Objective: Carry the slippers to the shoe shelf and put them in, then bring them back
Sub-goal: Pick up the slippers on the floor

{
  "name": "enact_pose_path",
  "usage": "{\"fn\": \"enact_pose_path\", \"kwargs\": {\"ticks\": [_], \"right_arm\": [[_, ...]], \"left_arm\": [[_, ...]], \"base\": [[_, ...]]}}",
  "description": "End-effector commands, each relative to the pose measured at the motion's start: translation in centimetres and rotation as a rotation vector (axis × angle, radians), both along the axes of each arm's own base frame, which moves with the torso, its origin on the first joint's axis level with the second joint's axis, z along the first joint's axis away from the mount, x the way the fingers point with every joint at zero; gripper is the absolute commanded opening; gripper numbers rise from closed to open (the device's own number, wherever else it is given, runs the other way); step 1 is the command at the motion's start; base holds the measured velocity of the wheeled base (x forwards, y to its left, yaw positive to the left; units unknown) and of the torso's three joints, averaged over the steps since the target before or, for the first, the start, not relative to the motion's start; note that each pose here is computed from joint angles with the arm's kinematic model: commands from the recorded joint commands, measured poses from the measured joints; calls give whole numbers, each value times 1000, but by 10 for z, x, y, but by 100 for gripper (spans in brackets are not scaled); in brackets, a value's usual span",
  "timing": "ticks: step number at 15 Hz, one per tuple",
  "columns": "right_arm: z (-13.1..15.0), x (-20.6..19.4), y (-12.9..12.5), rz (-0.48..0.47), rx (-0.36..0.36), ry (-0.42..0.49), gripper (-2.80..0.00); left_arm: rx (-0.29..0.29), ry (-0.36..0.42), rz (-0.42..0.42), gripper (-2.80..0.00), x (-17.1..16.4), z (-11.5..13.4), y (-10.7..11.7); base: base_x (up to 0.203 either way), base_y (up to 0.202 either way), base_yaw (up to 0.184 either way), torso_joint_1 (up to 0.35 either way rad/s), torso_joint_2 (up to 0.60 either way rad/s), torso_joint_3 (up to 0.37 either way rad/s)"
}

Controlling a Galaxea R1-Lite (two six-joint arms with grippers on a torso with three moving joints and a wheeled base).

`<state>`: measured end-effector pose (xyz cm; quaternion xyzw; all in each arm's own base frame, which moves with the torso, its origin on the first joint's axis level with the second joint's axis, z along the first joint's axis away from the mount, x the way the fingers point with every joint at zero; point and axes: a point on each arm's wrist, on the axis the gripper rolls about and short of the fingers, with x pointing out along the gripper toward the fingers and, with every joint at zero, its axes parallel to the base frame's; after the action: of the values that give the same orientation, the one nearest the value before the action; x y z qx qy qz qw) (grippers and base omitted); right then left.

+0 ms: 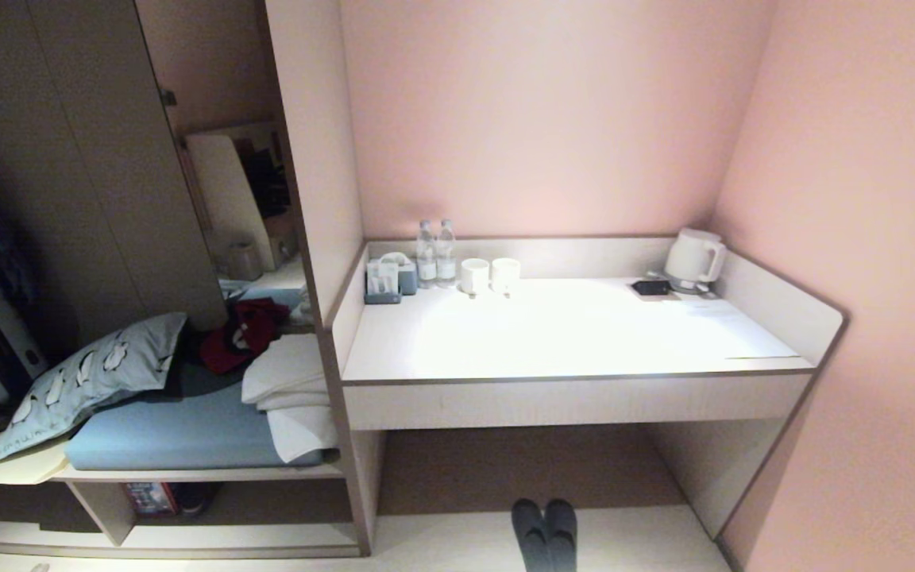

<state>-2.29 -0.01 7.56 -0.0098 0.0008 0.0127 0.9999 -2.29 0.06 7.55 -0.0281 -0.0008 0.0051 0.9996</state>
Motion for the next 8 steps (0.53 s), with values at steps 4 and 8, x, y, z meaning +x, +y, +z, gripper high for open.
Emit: {"fn": "enact_pose_path", "kwargs": {"ticks": [4, 8], "right_arm": [[0, 0, 0, 1, 0, -2, -280], [0, 0, 0, 2, -2, -2, -280]], "left_arm": [[-1, 1, 1, -280, 0, 0, 0], [-1, 1, 1, -280, 0, 0, 0]], "base": [[0, 0, 0, 0, 0, 0], [0, 0, 0, 0, 0, 0]]}}
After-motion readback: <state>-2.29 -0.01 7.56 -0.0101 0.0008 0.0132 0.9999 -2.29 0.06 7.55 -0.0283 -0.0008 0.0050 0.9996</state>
